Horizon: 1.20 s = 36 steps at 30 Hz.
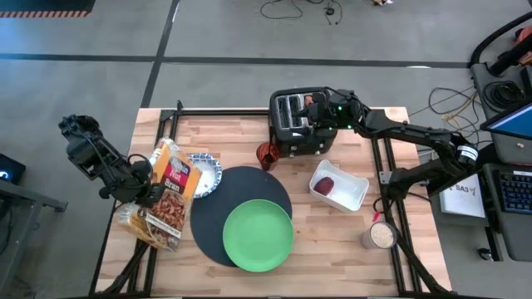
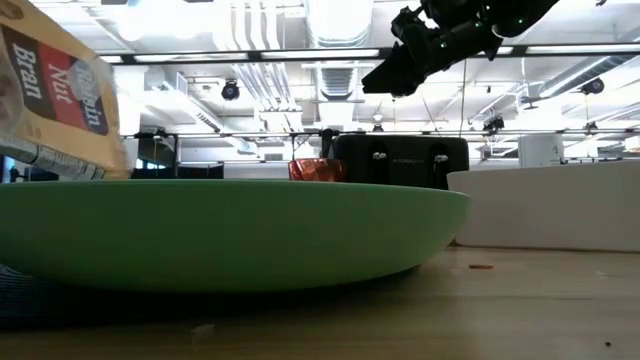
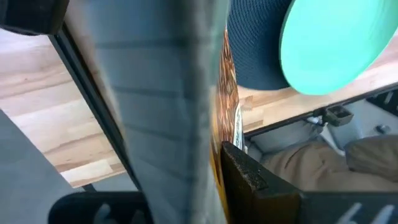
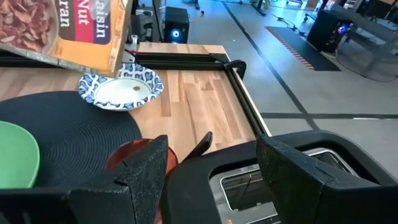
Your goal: Arrange a breakfast setting
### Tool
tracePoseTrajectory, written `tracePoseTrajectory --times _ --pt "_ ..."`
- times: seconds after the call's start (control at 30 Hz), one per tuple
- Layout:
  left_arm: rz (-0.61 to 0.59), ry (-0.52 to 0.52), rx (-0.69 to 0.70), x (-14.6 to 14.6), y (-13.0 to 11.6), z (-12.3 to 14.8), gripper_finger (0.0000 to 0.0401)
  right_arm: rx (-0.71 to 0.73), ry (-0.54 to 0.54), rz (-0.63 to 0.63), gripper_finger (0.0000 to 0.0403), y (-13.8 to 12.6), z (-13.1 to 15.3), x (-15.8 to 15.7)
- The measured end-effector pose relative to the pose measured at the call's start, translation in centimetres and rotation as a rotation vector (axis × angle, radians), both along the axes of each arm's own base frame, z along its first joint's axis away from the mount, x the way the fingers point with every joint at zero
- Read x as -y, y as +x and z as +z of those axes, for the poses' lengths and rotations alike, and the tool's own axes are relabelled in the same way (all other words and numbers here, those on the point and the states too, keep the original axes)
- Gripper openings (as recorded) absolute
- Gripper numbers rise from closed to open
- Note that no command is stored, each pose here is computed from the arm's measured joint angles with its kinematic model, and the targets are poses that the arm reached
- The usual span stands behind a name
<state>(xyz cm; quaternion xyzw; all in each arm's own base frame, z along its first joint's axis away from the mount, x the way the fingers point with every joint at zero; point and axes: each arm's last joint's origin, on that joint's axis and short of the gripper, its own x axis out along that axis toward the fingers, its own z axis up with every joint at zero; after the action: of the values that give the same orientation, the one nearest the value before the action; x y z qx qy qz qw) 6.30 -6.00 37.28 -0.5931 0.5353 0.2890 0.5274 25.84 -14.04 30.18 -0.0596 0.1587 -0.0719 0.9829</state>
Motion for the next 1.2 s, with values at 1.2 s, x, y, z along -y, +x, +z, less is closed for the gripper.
tracePoseTrajectory --times 1.2 --pt "-0.028 0.035 -0.015 0.3 0.3 -1.3 0.0 0.032 0.027 0.023 0.0233 0.1 0.3 -0.1"
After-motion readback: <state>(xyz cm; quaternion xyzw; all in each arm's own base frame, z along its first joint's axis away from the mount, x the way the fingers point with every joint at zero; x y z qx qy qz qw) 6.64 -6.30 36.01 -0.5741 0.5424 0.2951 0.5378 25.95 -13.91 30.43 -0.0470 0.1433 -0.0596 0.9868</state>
